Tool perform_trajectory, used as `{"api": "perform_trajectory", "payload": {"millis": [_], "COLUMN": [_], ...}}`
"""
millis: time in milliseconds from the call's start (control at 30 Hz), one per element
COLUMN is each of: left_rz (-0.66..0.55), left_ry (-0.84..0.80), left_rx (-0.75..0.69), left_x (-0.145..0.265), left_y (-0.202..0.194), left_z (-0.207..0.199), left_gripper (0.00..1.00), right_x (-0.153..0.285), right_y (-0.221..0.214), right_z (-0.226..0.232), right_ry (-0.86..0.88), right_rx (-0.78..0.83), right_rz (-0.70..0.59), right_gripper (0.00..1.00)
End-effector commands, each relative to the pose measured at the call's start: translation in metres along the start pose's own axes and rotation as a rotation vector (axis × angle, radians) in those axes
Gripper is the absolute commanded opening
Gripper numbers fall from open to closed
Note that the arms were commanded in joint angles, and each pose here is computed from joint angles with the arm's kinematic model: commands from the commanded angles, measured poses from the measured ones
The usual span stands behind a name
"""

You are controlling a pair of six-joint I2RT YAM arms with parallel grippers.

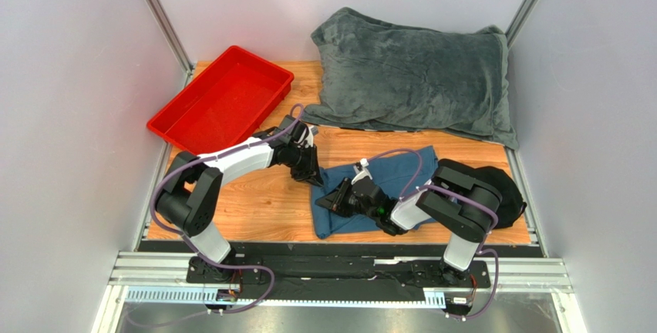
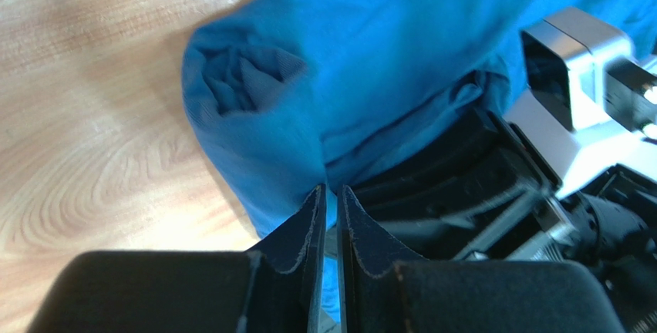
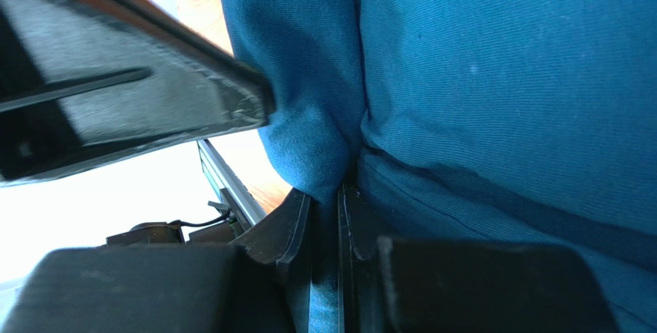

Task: Roll the t-shirts
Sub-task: Roll the T-shirt to the center of the board.

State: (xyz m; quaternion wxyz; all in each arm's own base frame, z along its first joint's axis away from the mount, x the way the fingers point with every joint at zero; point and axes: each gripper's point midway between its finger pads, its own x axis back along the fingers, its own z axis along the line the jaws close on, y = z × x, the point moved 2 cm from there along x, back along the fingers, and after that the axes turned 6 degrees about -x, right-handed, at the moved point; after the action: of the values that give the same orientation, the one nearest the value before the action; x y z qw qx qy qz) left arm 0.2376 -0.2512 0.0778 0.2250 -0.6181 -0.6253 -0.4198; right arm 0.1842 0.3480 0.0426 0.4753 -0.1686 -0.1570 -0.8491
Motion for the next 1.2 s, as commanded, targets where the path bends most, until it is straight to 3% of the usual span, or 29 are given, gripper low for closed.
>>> {"api": "perform_trajectory", "payload": {"millis": [0,133,533,667,1000,1167], "left_rz": [-0.01,0.009,0.043,0.049,0.053,0.061], "left_ry": [0.013,0.058,0.112,0.118,0.124,0.133], "left_rx": [0.02,0.034,0.042,0.042,0.037,0.038], "left_x": [-0.009,-0.017,-0.025,-0.026,-0.026,-0.028], "left_y": [0.011,0.01,0.007,0.007,0.009,0.008], "left_z": [0.001,0.011,0.022,0.022,0.02,0.022], "left_gripper": [0.17,0.14,0.11,0.11,0.11,0.11], "right_x": [0.008,0.013,0.036,0.046,0.058,0.063], "right_y": [-0.006,-0.003,-0.015,-0.022,-0.049,-0.055], "right_z": [-0.023,-0.014,-0.004,-0.004,-0.017,-0.019], "right_ry": [-0.099,-0.109,-0.179,-0.221,-0.259,-0.269], "right_rx": [0.0,0.039,0.163,0.208,0.294,0.305], "right_rz": [0.024,0.015,0.023,0.029,0.072,0.075], "right_gripper": [0.17,0.36,0.48,0.43,0.46,0.29]}}
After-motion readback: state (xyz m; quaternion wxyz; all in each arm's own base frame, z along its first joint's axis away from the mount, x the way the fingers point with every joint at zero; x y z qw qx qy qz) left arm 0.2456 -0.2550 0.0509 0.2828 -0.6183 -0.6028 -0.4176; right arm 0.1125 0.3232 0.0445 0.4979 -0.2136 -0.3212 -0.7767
